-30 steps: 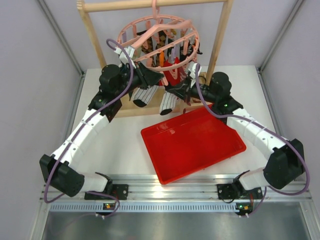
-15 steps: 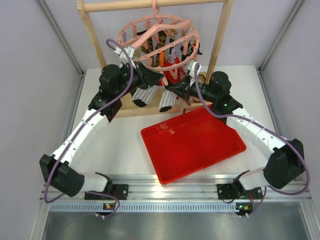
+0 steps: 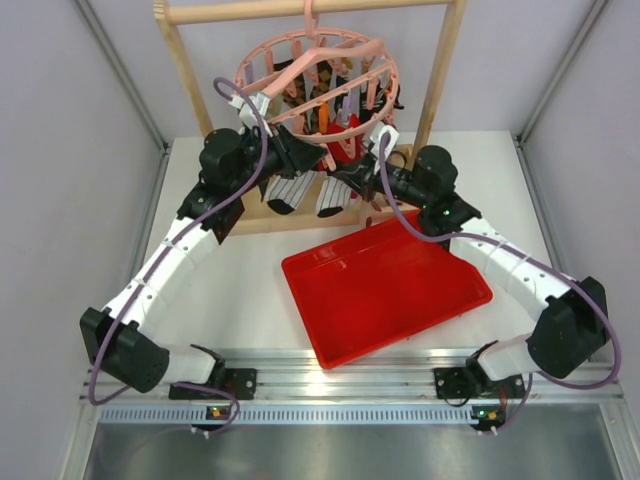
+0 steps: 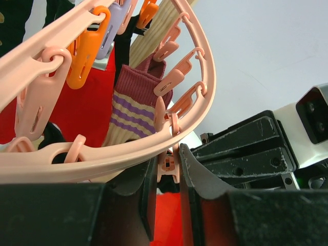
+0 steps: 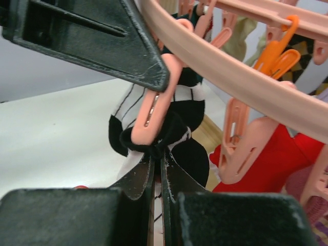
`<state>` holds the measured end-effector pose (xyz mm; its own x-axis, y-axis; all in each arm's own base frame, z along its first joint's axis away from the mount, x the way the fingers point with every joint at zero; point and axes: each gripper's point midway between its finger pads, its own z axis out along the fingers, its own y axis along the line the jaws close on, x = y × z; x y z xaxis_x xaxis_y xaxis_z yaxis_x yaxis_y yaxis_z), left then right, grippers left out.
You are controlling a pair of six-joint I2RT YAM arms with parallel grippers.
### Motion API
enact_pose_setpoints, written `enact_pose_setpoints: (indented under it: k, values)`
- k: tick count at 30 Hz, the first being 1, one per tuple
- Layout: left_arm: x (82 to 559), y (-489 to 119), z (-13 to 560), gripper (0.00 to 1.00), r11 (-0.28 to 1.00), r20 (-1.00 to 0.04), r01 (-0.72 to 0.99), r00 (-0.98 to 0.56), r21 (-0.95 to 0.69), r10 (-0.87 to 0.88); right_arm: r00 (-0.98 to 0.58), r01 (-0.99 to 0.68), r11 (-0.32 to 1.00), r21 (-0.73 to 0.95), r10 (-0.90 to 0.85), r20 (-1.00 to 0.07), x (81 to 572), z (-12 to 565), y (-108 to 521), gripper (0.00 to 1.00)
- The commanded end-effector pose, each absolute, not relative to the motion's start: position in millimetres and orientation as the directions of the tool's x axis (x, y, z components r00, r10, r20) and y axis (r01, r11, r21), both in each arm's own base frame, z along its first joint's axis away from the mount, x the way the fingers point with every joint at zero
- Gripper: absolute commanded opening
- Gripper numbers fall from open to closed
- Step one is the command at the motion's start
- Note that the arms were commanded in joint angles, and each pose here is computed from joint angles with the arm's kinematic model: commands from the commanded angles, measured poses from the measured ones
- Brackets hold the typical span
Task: Clip the socks to the hanger
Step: Clamp the sock onto the hanger.
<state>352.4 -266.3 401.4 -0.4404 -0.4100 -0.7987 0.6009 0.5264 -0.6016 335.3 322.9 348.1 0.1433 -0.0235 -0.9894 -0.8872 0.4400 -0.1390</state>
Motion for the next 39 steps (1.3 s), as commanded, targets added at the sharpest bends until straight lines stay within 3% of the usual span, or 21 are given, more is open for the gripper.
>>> enact_pose_setpoints:
  k: [1,7,15,23,39]
  values:
    - [347.2,-269.3,398.5,0.0,0.512,-0.802,0.617,-0.456,-0.598,-0.386,0.303,-0.816,0.528,-0.235,0.046,-0.952,338.9,405.0,312.1,0.0]
    - [347.3,-269.2,398.5,0.0,0.513,-0.803,0.617,-0.456,-0.597,-0.385,0.323,-0.798,0.552,-0.243,0.05,-0.945,340.2,408.0,307.4,0.0]
    - [351.7,-263.7,396.2,0.0,0.547,-0.801,0.586,-0.449,-0.598,-0.395,0.33,-0.853,0.457,-0.253,0.094,-0.939,317.4,408.8,315.0,0.0]
    - [349.0,-260.7,410.2,0.0,0.516,-0.793,0.603,-0.428,-0.608,-0.434,0.302,-0.815,0.531,-0.233,0.047,-0.952,327.2,390.2,303.7,0.0]
    - [351.8,-264.9,410.8,0.0,0.492,-0.771,0.595,-0.451,-0.635,-0.449,0.281,-0.842,0.501,-0.198,0.096,-0.955,319.1,396.1,316.6,0.0]
